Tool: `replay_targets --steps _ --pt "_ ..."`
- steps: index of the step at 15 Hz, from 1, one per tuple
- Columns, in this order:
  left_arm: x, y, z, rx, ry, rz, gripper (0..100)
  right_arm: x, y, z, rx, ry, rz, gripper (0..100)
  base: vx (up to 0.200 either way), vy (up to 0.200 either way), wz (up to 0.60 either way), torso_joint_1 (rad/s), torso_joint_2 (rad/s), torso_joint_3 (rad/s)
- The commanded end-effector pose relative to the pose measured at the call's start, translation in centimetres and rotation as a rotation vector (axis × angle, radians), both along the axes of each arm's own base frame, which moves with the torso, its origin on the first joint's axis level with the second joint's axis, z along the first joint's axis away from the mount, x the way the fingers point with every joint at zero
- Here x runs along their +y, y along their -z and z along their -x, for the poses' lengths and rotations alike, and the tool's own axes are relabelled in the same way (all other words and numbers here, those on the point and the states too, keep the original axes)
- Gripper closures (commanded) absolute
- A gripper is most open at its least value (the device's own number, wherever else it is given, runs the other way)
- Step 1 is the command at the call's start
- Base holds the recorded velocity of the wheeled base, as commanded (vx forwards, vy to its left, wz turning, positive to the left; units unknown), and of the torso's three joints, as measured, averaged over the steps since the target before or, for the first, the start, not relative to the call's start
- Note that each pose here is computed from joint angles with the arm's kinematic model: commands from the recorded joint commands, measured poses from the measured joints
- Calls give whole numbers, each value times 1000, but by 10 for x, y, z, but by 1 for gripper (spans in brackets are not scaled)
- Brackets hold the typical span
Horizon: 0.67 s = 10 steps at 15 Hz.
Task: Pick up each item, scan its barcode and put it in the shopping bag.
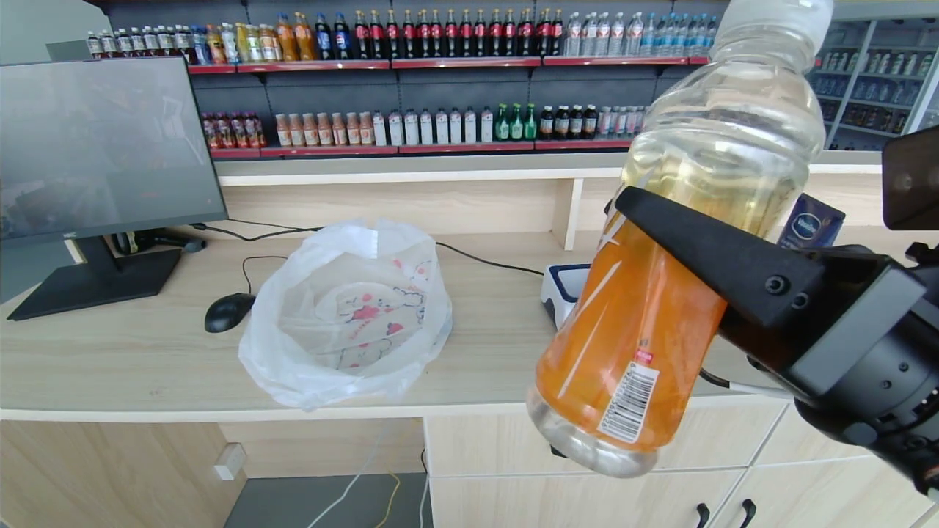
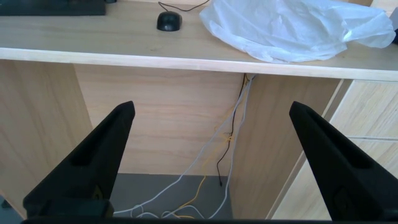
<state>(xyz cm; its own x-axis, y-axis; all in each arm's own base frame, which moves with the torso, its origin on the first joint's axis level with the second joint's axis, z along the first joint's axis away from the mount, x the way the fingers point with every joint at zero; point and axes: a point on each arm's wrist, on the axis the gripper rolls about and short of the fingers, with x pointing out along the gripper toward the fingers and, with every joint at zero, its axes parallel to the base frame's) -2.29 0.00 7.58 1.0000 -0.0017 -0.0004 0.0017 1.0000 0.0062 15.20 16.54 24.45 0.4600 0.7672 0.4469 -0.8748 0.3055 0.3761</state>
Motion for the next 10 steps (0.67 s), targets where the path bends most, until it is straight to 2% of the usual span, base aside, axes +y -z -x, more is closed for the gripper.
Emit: replay_targets --steps 1,5,8,10 --pt "0 0 0 0 0 0 0 -2 4 2 -3 8 20 100 0 0 0 0 0 0" --pt "0 0 0 0 0 0 0 -18 31 11 -40 89 148 100 0 0 0 0 0 0" --pt "0 0 0 0 0 0 0 -46 54 1 -100 288 317 100 0 0 0 0 0 0" --pt "0 0 0 0 0 0 0 -63 59 5 -117 362 362 100 0 0 0 0 0 0"
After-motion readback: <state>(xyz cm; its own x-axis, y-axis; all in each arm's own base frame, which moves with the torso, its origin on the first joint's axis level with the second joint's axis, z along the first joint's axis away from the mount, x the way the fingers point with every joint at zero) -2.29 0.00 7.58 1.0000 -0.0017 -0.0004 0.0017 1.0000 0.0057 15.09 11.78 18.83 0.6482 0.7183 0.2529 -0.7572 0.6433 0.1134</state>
